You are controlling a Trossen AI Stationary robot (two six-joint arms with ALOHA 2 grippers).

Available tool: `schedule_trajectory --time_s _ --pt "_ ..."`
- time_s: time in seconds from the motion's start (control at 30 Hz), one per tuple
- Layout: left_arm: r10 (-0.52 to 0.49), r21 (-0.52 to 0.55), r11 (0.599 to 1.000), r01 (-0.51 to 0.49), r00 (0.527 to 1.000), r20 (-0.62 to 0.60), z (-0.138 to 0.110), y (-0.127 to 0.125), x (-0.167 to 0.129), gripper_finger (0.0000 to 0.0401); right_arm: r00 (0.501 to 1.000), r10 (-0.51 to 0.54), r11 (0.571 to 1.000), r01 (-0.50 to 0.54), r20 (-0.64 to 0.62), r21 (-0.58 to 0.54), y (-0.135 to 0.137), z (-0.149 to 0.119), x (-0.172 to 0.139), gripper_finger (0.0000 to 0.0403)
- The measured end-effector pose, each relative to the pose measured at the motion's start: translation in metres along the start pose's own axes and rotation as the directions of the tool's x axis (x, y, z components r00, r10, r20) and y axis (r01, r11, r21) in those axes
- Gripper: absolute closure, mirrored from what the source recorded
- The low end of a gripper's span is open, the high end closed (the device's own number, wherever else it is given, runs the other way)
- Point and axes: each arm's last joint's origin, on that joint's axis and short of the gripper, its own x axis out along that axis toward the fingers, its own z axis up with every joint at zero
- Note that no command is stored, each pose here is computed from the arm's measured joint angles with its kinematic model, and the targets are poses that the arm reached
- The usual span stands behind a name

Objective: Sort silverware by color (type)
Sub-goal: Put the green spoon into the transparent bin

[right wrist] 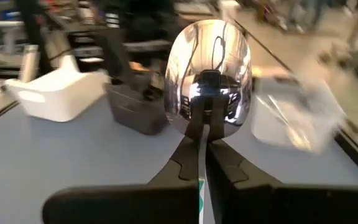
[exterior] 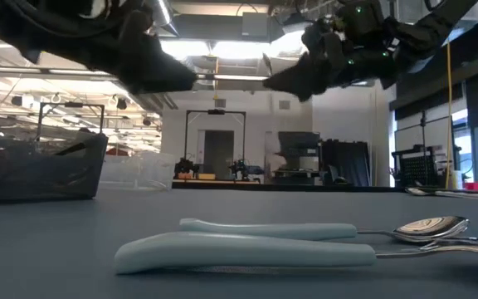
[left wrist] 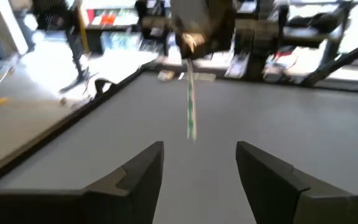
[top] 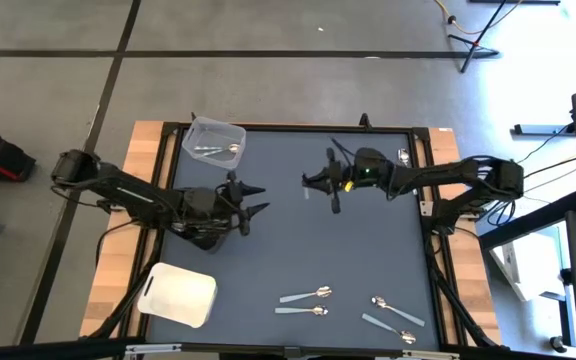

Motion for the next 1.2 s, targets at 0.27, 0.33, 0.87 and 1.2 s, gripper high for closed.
schedule_trajectory --time_s 0.27,0.33,0.87,1.2 --pt "-0.146 0.039 0.989 0.144 0.988 0.051 0.009 0.001 0.028 0.0205 0.989 0.091 0.99 -0.077 0.117 -0.116 0.021 0.021 0.021 0.04" --pt "-0.181 0.053 0.982 0.179 0.983 0.039 0.007 -0.002 0.031 0.0205 0.986 0.108 0.988 -0.093 0.127 -0.123 0.027 0.023 0.023 0.04" --pt "-0.243 0.106 0.965 0.24 0.97 0.02 0.011 -0.025 0.055 0.0204 0.978 0.121 0.982 -0.092 0.172 -0.167 0.045 0.012 0.048 0.04" --pt "-0.233 0.104 0.967 0.232 0.972 -0.004 0.011 -0.026 0.055 0.0289 0.977 0.146 0.979 -0.12 0.155 -0.166 0.05 0.01 0.064 0.04"
